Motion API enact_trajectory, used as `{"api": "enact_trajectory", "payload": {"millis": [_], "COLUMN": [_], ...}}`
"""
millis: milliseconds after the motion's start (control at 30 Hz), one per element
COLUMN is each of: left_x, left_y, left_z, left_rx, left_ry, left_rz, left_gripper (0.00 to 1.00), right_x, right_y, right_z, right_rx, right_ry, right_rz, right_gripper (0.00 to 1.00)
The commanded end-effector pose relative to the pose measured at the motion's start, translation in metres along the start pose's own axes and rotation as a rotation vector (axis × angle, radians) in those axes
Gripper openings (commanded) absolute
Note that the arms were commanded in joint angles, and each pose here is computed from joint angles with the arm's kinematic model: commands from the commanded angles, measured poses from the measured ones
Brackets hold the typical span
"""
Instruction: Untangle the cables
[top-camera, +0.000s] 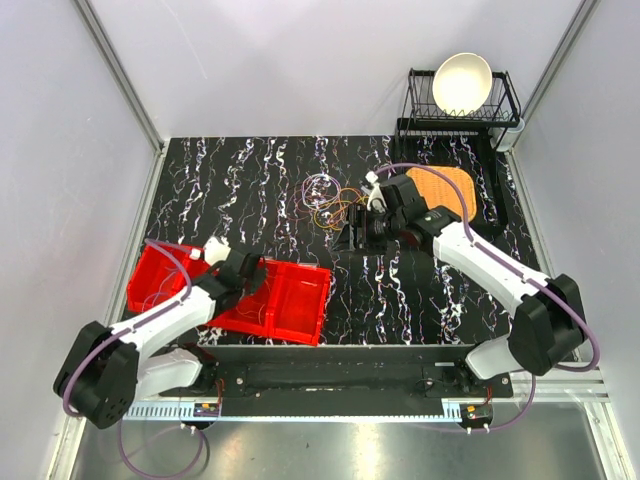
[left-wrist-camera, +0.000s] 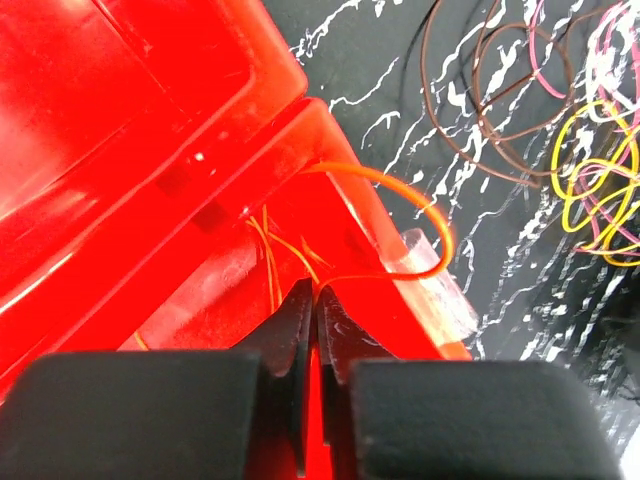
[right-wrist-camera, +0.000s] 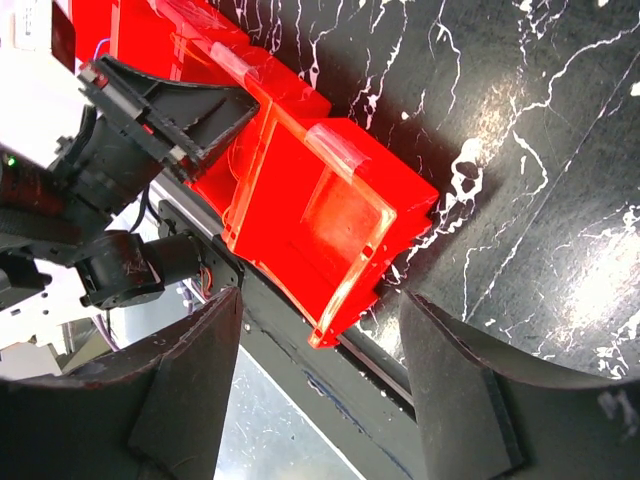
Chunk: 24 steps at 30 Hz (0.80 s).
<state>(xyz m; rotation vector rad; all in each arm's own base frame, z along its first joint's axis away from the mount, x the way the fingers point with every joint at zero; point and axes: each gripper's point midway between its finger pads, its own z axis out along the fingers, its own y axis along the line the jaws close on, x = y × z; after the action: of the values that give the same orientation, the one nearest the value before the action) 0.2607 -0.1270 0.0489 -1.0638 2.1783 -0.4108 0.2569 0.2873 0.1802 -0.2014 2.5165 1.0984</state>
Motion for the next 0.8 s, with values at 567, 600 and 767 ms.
{"api": "enact_trajectory", "payload": {"millis": [567, 600, 767], "left_x": [-0.068, -0.069, -0.077], "left_y": [-0.039, -0.043, -0.050], "left_z": [-0.090, -0.097, -0.133], "left_rx": [0.122, 0.132, 0.140], "left_ry": [-0.165, -0.162, -0.119], "left_rz": [0.211, 0.237, 0.443], "left_gripper": [0.74, 0.74, 0.74], "right_x": [-0.094, -0.095, -0.107], "right_y": [-0.025, -0.030, -0.062], "right_z": [0.034, 0.036, 0.046], "right_rx": [0.292, 0.309, 0.404], "right_ry": [-0.115, -0.113, -0.099], "right_rz": [-0.106, -0.106, -0.052], "right_gripper": [0.72, 0.72, 0.71]}}
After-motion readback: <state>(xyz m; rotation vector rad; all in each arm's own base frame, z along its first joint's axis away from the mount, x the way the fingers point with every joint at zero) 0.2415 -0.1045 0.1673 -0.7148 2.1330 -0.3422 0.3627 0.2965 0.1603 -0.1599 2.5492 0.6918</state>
